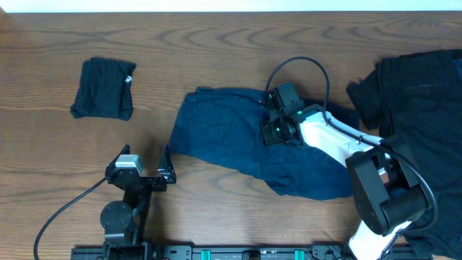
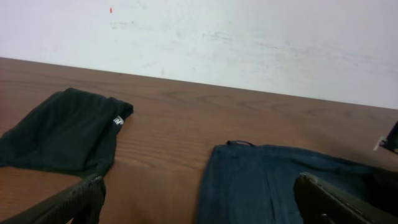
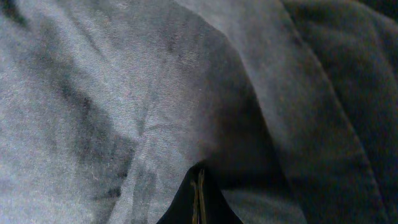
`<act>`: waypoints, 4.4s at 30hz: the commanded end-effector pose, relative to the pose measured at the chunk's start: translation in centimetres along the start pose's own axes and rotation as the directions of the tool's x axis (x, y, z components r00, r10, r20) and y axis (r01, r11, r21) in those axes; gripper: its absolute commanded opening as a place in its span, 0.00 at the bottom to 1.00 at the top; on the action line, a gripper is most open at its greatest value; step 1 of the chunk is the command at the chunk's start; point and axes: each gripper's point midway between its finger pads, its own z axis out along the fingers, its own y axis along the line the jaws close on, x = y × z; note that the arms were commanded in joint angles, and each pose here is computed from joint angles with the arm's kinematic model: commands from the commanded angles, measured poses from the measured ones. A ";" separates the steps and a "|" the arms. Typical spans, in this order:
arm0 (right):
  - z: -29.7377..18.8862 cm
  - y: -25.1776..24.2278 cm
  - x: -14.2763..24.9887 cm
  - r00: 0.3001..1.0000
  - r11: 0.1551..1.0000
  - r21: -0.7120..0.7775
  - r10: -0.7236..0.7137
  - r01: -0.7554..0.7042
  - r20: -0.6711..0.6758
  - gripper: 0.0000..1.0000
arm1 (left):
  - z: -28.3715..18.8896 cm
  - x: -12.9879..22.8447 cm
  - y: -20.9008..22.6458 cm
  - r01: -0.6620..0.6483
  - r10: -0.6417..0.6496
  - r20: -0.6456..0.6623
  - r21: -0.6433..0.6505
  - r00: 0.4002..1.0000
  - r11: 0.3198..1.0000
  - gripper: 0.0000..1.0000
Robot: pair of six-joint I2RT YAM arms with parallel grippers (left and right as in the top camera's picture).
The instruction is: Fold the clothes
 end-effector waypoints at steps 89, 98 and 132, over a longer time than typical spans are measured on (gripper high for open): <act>-27.4 -18.5 2.0 0.635 0.719 -0.033 0.633 -0.694 0.443 0.70 | 0.1 1.5 0.0 0.004 -0.003 -0.045 0.006 0.999 1.000 0.98; -19.9 -13.0 6.4 0.731 0.743 -0.010 0.660 -0.669 0.174 0.66 | 0.1 1.5 0.0 0.004 -0.003 -0.045 0.006 0.999 1.000 0.98; -10.7 -8.7 9.3 0.857 0.862 0.020 0.501 -0.507 0.122 0.43 | 0.1 1.5 0.0 0.004 -0.003 -0.045 0.006 0.999 1.000 0.98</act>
